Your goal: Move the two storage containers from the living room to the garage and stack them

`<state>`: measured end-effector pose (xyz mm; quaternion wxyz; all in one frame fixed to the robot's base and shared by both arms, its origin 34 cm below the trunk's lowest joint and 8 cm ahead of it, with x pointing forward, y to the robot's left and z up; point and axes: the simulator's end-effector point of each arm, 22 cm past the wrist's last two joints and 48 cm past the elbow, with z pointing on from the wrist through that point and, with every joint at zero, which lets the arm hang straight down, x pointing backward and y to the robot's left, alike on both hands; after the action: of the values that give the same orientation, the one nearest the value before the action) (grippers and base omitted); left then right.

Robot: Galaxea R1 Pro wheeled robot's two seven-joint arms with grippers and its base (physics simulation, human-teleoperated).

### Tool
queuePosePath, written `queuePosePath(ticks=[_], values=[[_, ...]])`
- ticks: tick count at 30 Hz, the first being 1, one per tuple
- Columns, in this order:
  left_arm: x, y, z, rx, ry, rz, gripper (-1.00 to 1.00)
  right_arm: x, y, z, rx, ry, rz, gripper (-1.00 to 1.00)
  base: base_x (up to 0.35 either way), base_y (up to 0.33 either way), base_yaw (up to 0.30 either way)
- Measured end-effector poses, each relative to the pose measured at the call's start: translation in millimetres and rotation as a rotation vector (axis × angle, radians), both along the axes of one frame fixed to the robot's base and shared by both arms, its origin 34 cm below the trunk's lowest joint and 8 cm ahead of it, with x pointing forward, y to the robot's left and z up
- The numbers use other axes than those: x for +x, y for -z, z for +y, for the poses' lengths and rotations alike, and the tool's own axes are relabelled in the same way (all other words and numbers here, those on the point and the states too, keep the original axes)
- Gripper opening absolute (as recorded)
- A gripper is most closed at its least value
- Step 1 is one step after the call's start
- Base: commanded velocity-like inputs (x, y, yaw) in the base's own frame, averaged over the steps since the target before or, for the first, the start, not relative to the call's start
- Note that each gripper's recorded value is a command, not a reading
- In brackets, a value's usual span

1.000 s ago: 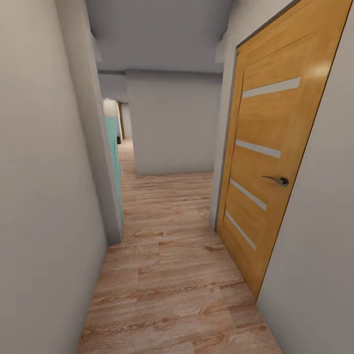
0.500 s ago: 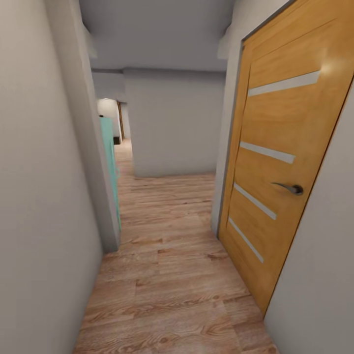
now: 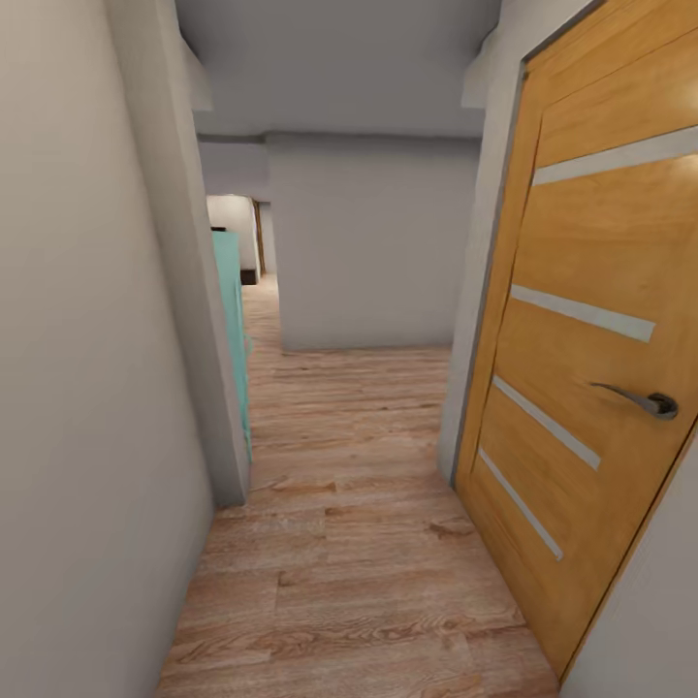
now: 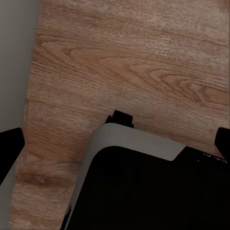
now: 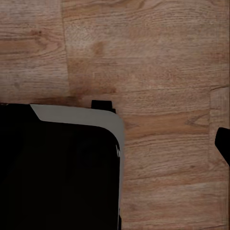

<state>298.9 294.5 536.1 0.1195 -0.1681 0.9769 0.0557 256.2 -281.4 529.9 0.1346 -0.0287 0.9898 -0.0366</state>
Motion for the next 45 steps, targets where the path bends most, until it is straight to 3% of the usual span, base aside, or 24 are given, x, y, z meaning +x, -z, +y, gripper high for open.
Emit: queuePosePath(ticks=[45], values=[[0.3,0.0,-1.1,-0.001,0.0,-0.001,1.0,-0.2,0.0,-1.9,-0.006,-0.036,0.003,1.0,0.319,-0.076,0.01]])
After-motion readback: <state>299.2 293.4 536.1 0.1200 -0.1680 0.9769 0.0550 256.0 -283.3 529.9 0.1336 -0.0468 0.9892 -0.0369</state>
